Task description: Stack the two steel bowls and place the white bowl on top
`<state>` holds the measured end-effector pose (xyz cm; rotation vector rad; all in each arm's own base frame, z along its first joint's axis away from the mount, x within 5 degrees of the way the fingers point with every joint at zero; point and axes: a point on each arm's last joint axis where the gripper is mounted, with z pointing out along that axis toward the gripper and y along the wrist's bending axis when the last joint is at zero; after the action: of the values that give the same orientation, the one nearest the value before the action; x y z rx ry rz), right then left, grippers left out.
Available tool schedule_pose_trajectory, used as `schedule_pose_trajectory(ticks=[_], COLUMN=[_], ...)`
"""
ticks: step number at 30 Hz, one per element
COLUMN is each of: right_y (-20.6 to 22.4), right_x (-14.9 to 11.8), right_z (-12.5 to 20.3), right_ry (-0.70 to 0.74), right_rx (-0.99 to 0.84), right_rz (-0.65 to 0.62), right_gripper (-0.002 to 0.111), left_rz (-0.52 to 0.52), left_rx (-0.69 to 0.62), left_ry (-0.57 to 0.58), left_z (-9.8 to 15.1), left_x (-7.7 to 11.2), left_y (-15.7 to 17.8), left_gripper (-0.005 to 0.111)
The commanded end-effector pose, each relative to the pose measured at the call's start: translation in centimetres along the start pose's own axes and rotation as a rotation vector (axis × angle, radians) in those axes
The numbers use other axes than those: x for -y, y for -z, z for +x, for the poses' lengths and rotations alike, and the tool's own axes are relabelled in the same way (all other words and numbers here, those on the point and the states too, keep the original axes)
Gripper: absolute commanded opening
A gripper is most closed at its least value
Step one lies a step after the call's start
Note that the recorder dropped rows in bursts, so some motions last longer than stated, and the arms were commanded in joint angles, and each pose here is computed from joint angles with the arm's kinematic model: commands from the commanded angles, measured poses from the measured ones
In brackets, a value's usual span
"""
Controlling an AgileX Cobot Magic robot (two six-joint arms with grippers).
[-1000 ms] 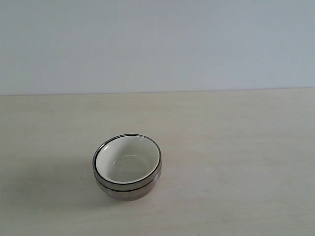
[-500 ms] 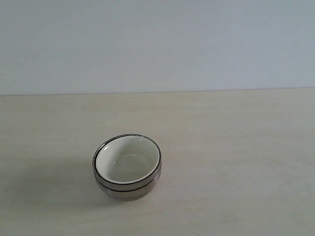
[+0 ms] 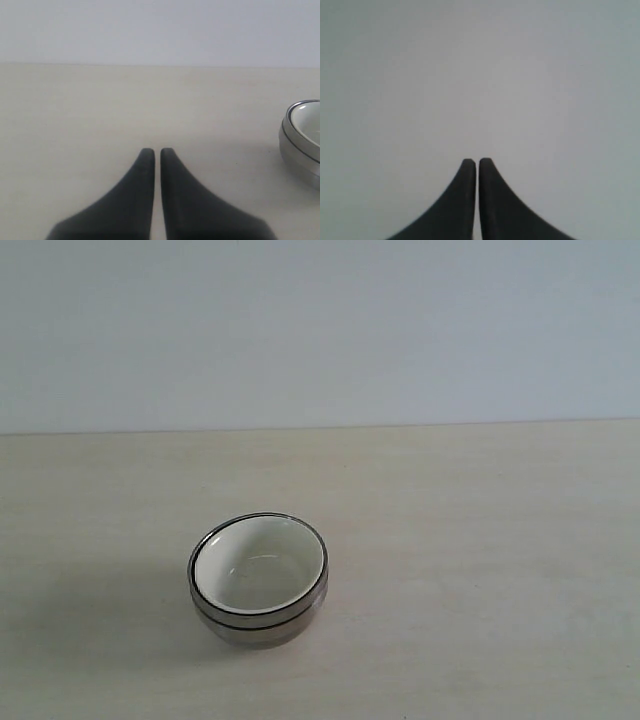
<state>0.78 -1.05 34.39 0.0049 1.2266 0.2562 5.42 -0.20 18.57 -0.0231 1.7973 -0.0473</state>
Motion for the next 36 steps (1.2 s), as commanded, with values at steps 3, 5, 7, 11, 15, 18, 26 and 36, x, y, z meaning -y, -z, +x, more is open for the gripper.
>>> schedule_pose_trajectory(ticks=[3,5,7,11,15,18,26,36], right_y=[0.1,0.1,0.1,0.1,0.1,0.1,0.1,-0.6], right_x=[-0.3,-0.3,-0.3,-0.3,-0.3,-0.3,-0.2,-0.3], right_z=[0.4,0.4,0.4,0.4,0.4,0.4,0.5,3.4], right_ry=[-0.007,-0.003,0.006,0.013,0.015,0.015,0.013,0.000], right_rx=[0.045,0.053,0.055,0.054,0.054,0.054,0.040,0.040], right_rz=[0.128,0.135,0.134,0.132,0.132,0.132,0.143,0.070], right_gripper=[0.000,0.000,0.000,0.000,0.000,0.000,0.000,0.000], left_rz=[0.005,0.005,0.005,0.005,0.005,0.005,0.005,0.005], left_rx=[0.007,0.007,0.007,0.007,0.007,0.007,0.007,0.007], left_ry=[0.004,0.004,0.004,0.004,0.004,0.004,0.004,0.004], left_z=[0.0,0.0,0.0,0.0,0.0,0.0,0.0,0.0], left_x=[0.0,0.0,0.0,0.0,0.0,0.0,0.0,0.0], left_y=[0.0,0.0,0.0,0.0,0.0,0.0,0.0,0.0], left_gripper=[0.004,0.004,0.004,0.004,0.004,0.004,0.004,0.004])
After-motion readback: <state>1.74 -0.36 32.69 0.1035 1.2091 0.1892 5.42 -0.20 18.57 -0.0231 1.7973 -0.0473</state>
